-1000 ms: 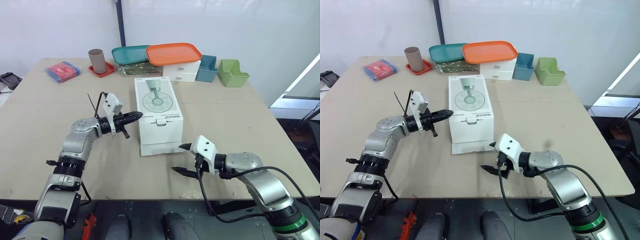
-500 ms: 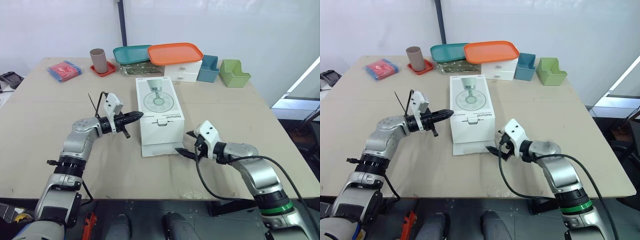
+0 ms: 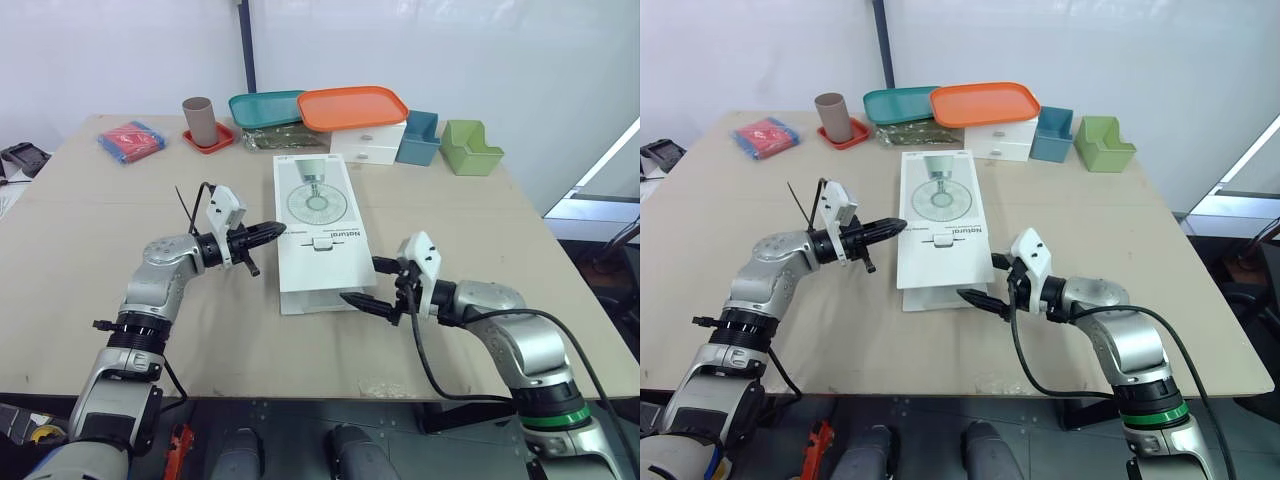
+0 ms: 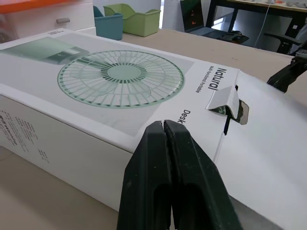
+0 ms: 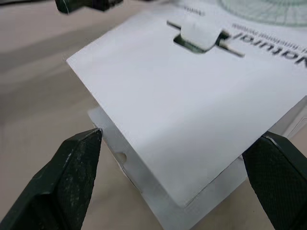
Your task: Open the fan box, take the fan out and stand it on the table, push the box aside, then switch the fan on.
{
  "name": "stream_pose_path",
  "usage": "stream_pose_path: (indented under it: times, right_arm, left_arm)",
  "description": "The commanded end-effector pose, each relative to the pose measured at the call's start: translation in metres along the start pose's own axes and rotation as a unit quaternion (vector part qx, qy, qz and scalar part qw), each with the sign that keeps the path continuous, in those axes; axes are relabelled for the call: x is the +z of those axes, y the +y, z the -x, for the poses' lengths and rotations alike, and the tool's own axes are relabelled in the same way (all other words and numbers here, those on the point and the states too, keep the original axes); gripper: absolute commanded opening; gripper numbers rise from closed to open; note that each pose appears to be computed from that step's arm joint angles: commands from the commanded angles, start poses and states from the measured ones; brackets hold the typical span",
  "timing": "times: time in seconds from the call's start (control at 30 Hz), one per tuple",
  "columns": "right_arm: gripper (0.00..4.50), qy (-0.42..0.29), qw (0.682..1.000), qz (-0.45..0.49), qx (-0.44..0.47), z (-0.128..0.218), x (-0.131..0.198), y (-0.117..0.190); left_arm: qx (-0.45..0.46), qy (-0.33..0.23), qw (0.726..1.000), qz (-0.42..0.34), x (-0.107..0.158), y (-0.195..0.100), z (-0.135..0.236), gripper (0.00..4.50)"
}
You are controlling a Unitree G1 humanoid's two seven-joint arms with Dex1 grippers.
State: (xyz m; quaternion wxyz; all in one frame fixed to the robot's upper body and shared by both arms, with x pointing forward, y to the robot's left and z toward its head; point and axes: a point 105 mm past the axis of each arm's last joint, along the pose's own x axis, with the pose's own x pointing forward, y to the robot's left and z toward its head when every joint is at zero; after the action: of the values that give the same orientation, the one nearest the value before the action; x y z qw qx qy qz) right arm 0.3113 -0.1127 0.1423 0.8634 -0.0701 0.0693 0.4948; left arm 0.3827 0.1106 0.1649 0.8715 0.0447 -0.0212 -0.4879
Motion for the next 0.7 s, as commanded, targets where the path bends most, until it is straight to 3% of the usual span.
stream_pose_path:
  times: [0.03, 0.23, 0.5, 0.7]
  right_arm:
    - [4.50, -0.070, 0.997, -0.005, 0.022, 0.006, 0.032, 0.007]
    - [4.50, -0.142, 0.989, -0.032, 0.034, 0.008, 0.063, 0.007]
    - [4.50, -0.148, 0.988, -0.035, 0.020, -0.010, 0.071, 0.002]
    - [4.50, -0.107, 0.994, -0.021, -0.026, -0.030, 0.056, -0.011]
  left_arm:
    - [0.006, -0.018, 1.000, -0.022, 0.013, 0.004, 0.003, 0.10]
    - [0.007, -0.017, 0.999, -0.027, 0.015, 0.006, 0.004, 0.10]
    - [0.022, -0.029, 0.999, -0.029, 0.024, 0.012, 0.015, 0.10]
    - [0.004, -0.071, 0.995, -0.073, 0.072, 0.007, 0.026, 0.10]
